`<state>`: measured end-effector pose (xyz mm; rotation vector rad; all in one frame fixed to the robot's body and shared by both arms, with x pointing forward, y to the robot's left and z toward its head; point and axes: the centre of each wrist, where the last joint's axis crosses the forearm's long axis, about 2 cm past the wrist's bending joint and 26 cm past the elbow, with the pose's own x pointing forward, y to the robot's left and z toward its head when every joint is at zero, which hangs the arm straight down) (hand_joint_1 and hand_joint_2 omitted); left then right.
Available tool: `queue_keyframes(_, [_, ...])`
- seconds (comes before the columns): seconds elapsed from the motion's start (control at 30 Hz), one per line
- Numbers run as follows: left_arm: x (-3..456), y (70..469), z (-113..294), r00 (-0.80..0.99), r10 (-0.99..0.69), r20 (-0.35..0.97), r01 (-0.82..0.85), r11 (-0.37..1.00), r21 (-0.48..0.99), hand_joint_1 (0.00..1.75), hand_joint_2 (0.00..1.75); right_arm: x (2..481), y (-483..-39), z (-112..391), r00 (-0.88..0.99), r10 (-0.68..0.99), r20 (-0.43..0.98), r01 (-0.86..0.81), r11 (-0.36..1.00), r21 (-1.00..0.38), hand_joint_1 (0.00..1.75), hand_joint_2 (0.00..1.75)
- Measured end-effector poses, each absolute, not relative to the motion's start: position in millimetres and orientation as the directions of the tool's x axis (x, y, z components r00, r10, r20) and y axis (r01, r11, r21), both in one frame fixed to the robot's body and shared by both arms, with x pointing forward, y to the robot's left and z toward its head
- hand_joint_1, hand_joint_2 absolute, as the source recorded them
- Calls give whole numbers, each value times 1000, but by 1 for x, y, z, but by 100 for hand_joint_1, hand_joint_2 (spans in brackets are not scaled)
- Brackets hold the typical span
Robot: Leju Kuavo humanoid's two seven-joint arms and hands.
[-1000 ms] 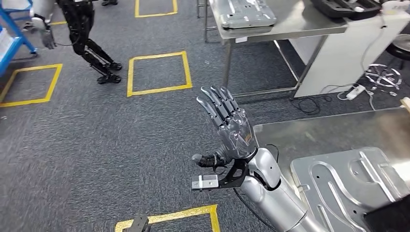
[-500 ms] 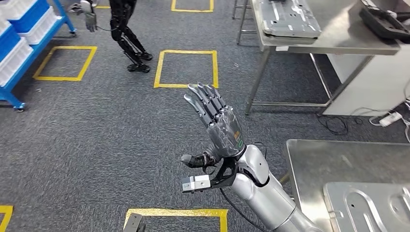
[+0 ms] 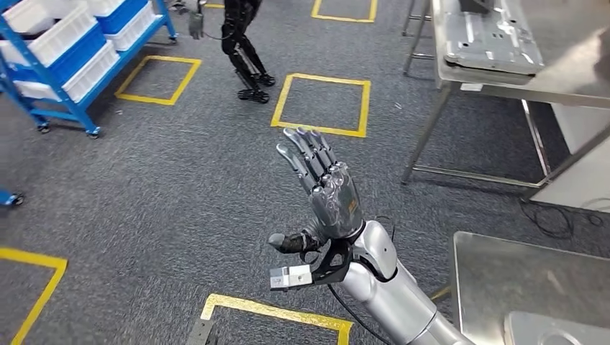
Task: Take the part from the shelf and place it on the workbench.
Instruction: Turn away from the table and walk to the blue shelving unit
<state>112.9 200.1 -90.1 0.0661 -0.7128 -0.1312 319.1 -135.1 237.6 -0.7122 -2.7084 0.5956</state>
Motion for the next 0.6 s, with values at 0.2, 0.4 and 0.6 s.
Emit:
queue_keyframes(0.2, [114,201,-90,749,-161,643,97,986,135,0,0,310,-134,232,-857,500,125,402,801,-444,0,0])
queue_keyframes(0.4, [116,198,-89,742,-186,643,120,982,147,0,0,304,-134,228,-875,484,12,429,787,-443,0,0])
queue_keyframes(0.6, [126,183,-83,729,-196,656,157,980,119,0,0,304,-140,224,-867,499,-18,453,771,-447,0,0])
